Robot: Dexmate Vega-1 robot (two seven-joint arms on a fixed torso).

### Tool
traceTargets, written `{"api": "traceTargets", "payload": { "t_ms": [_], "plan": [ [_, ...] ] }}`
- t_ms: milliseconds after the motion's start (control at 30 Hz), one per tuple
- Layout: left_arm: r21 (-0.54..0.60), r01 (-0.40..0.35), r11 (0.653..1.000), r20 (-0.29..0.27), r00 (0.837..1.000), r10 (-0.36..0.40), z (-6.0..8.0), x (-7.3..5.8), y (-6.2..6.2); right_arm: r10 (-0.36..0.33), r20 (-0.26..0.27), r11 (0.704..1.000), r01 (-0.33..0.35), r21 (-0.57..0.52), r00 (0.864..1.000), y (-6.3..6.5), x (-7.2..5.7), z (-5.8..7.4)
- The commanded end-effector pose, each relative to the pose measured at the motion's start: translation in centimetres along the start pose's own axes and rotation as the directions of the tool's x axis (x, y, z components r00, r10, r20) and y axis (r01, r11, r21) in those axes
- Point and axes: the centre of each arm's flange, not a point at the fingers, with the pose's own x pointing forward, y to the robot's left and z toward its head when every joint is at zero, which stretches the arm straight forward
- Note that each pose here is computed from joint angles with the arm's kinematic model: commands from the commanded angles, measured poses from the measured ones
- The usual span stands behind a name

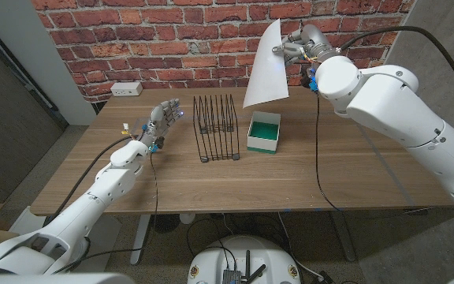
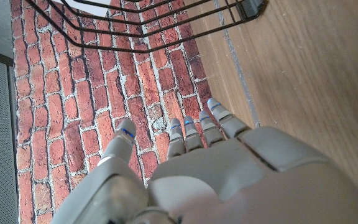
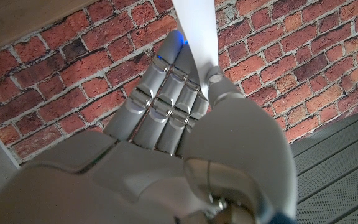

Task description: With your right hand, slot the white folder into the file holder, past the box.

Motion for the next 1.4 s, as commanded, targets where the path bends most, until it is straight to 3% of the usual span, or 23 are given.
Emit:
{"api": "traceTargets", "payload": {
  "t_ms": [33, 700, 1067, 1400],
  "plan": [
    [-0.003, 0.002, 1.000, 0.002, 1.000, -0.002, 0.0, -0.1, 0.3, -0.068, 0.055, 0.997, 0.069, -0.030, 0.996, 0.5, -0.1, 0.9],
    [0.002, 0.011, 1.000, 0.002, 1.000, -0.011, 0.1, -0.4, 0.3, -0.180, 0.116, 0.982, 0.186, -0.038, 0.977, 1.5, -0.7, 1.8],
    [-0.001, 0.016, 1.000, 0.007, 1.000, -0.016, -0.1, -0.4, 0.3, -0.195, 0.162, 0.979, 0.203, -0.036, 0.967, 2.5, -0.9, 2.8],
    [0.001, 0.016, 1.000, 0.007, 1.000, -0.016, -0.2, -0.7, 0.3, -0.229, 0.168, 0.972, 0.235, -0.015, 0.959, 3.8, -1.5, 3.3]
  ]
}}
